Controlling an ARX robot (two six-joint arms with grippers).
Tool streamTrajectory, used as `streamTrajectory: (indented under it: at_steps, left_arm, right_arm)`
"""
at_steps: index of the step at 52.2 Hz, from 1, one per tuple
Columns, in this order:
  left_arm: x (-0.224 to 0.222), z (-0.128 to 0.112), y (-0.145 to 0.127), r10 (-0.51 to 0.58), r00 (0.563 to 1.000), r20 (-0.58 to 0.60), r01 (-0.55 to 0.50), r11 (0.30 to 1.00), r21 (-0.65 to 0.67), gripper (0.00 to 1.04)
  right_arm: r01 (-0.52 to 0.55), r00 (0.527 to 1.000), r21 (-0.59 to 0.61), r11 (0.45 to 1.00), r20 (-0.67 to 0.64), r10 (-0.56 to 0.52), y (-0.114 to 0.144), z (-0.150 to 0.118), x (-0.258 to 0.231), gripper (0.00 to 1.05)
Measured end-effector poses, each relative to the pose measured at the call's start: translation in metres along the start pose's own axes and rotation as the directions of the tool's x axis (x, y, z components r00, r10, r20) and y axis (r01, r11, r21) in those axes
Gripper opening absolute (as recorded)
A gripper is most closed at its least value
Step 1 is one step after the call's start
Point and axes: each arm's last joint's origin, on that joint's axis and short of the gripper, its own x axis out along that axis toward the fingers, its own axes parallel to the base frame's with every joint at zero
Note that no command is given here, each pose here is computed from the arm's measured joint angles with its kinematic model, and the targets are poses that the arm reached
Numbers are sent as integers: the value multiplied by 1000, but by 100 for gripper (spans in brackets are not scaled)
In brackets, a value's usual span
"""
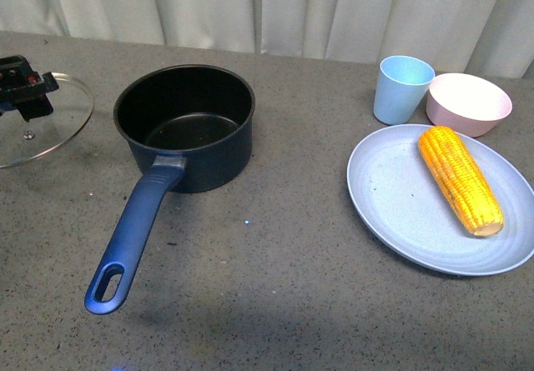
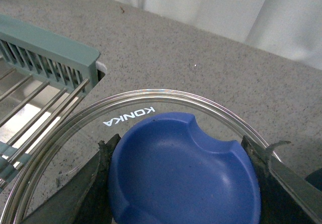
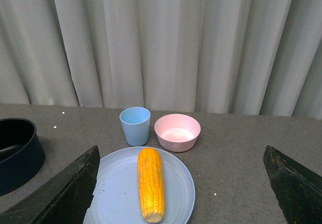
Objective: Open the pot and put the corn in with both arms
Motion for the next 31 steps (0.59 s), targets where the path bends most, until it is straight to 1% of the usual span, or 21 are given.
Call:
streamTrajectory:
  at_steps: [21, 31]
  left_arm:
    - [10, -42, 5, 1, 996, -86, 3, 999, 45, 62]
    - [12, -46, 5, 6, 996, -93, -2, 999, 50, 62]
  right_arm:
    - [0, 1000, 0, 1000, 0, 0, 0, 0, 0, 95]
    - [0, 1000, 0, 1000, 0, 0, 0, 0, 0, 95]
